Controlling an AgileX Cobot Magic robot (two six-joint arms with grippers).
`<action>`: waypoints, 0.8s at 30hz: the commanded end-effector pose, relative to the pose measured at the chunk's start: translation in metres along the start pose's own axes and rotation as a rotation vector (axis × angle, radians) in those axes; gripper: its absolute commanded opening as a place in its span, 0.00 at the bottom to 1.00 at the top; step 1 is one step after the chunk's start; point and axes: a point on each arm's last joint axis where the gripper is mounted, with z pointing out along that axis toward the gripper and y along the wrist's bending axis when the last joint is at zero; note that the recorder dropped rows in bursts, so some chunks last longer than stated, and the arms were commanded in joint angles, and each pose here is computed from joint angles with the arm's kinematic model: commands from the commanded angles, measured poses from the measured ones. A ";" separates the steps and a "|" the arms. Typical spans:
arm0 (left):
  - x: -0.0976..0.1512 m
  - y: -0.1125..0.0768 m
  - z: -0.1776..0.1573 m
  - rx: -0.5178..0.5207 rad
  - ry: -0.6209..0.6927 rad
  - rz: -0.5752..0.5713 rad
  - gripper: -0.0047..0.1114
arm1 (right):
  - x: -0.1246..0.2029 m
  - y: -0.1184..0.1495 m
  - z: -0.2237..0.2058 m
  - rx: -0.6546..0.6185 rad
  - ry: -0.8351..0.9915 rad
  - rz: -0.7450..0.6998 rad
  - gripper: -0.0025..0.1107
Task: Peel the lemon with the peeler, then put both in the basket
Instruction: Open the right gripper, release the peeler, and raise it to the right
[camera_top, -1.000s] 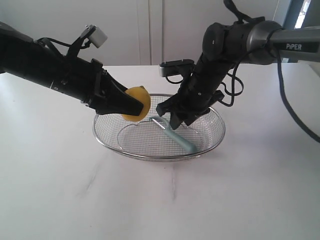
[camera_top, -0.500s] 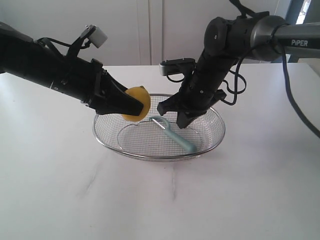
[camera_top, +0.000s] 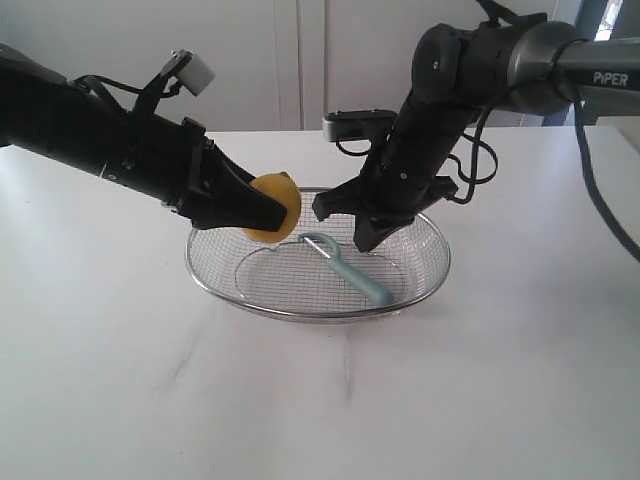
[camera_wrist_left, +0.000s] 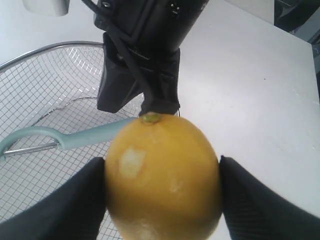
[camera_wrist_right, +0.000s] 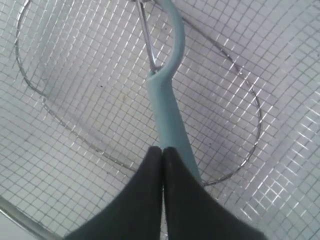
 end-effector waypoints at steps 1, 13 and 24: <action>-0.003 -0.003 -0.002 0.018 -0.027 -0.014 0.04 | 0.004 0.003 -0.013 -0.005 0.017 0.039 0.02; -0.003 -0.004 -0.003 0.020 -0.027 -0.014 0.04 | 0.010 -0.008 -0.044 0.013 0.015 0.184 0.02; -0.003 -0.004 -0.003 0.020 -0.027 -0.014 0.04 | 0.014 -0.055 -0.054 0.106 0.004 0.345 0.02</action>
